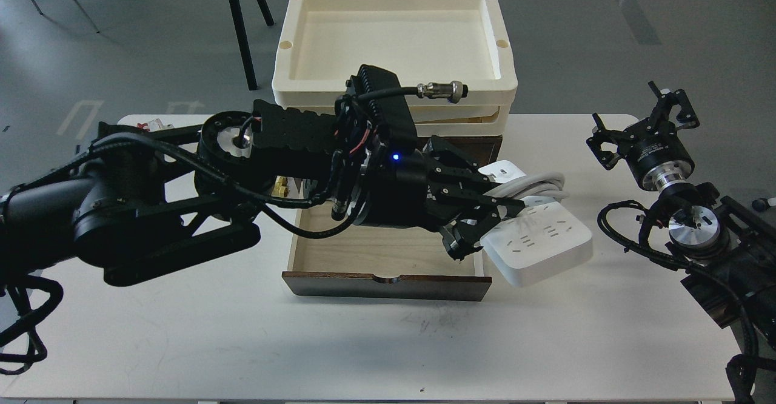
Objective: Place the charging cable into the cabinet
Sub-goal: 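Carry the power strip over the open drawer with the left gripper, then lower the power strip into the drawer and open the left gripper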
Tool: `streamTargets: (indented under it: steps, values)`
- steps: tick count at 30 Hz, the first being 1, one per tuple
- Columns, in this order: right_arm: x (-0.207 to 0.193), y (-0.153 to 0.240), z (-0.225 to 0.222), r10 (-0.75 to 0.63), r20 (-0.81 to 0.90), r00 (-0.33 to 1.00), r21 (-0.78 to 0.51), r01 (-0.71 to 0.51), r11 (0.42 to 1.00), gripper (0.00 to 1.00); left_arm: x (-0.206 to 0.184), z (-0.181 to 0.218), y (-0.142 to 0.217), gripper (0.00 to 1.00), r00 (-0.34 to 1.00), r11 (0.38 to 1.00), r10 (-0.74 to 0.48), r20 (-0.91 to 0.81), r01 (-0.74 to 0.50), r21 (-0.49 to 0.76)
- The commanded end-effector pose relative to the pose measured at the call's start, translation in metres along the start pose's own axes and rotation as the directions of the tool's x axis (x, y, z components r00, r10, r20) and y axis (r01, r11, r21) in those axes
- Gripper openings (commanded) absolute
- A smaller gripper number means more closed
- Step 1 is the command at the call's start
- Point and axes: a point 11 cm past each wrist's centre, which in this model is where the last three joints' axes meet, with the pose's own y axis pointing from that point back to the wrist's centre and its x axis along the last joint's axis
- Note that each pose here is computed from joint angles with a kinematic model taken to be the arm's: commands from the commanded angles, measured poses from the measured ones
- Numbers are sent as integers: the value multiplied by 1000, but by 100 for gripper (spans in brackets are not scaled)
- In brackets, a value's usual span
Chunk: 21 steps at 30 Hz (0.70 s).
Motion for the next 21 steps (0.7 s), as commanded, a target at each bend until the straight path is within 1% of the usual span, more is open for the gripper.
streamTargets:
  steps: [1, 6, 11, 14, 17, 19, 21]
  values:
    - [0, 0, 0, 0, 1, 1000, -1, 0, 1000, 100, -33, -21, -4, 2, 996, 997, -47, -77, 52, 63]
    - [0, 0, 0, 0, 1, 1000, -1, 0, 1000, 100, -67, -18, -1, 3, 984, 996, -83, -158, 89, 32]
    - [0, 0, 0, 0, 1, 1000, -1, 0, 1000, 100, -74, -17, -6, 3, 981, 995, -88, -171, 96, 38]
    - [0, 0, 1, -2, 0, 1000, -2, 2, 1000, 100, -84, -35, -6, 3, 980, 987, -110, -167, 128, 98]
    - [-1, 0, 1, -3, 2, 1000, -1, 3, 1000, 100, -105, -58, -4, 3, 971, 970, -150, -187, 181, 162]
    - [-1, 0, 1, -3, 2, 1000, -1, 3, 1000, 100, -121, -66, -2, 3, 960, 960, -167, -225, 210, 185]
    - [-1, 0, 1, -3, 2, 1000, -1, 3, 1000, 100, -124, -68, -2, 3, 957, 957, -169, -234, 216, 191]
